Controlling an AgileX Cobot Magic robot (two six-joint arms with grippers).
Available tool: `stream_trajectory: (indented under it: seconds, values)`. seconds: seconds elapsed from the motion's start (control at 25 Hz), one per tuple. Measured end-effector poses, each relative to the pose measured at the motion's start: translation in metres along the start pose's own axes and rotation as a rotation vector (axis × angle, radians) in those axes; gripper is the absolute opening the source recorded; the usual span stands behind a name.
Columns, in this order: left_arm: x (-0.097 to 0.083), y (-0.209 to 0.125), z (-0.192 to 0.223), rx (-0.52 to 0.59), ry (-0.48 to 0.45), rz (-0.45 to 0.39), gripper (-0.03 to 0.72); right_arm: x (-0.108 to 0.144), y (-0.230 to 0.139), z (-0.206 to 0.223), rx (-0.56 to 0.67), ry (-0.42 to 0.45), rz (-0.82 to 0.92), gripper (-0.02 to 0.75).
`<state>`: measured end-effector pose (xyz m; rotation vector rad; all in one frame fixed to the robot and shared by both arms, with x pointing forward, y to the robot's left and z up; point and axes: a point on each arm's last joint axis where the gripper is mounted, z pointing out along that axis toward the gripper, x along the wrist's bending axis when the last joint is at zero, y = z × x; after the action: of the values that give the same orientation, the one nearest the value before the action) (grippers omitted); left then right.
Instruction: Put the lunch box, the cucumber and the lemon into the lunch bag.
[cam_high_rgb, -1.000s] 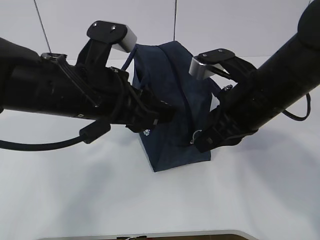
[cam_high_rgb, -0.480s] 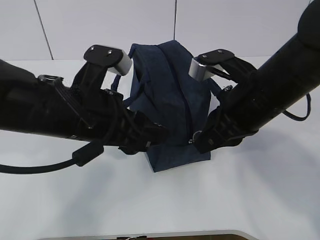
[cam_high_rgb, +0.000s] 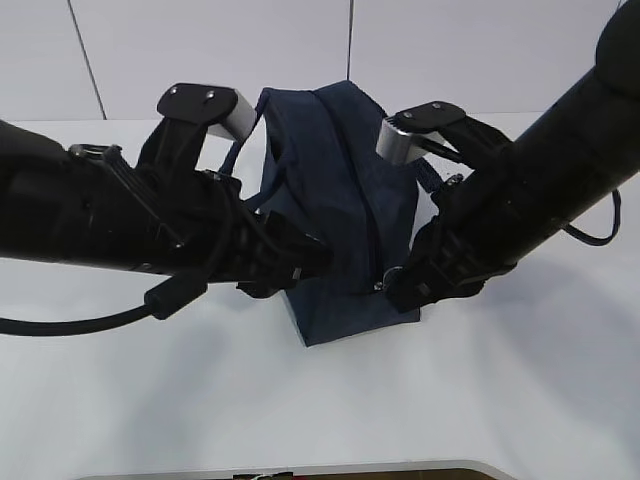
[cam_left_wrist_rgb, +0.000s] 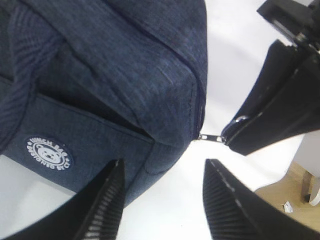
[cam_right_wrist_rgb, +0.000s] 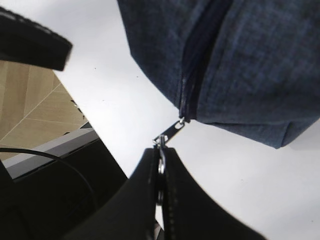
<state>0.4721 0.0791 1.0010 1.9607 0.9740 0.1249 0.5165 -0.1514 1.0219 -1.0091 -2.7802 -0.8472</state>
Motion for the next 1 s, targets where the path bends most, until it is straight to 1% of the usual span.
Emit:
stream_trajectory:
  seconds: [0.28,0.52,0.68,0.76,0.8,1.0]
  values:
    - [0.002,0.004,0.003,-0.015,0.023,-0.028,0.368,0.003,0.001,0.0,-0.007,0.037,-0.018,0.005]
    - [0.006,0.001,0.02,0.017,0.018,-0.047,0.368,0.005,0.0,0.0,0.0,0.052,-0.023,0.005]
    - [0.006,0.0,0.021,0.022,0.015,-0.048,0.36,0.005,0.0,0.0,0.001,0.054,-0.032,0.005]
    - [0.006,0.001,0.021,0.022,0.009,-0.049,0.323,0.005,0.0,0.0,0.002,0.055,-0.036,0.005]
    - [0.006,0.001,0.021,0.023,0.005,-0.049,0.288,0.005,0.0,0.0,0.002,0.056,-0.038,0.005]
    - [0.005,0.0,0.021,0.027,-0.006,-0.043,0.073,0.004,-0.002,0.0,0.019,0.047,-0.046,0.005]
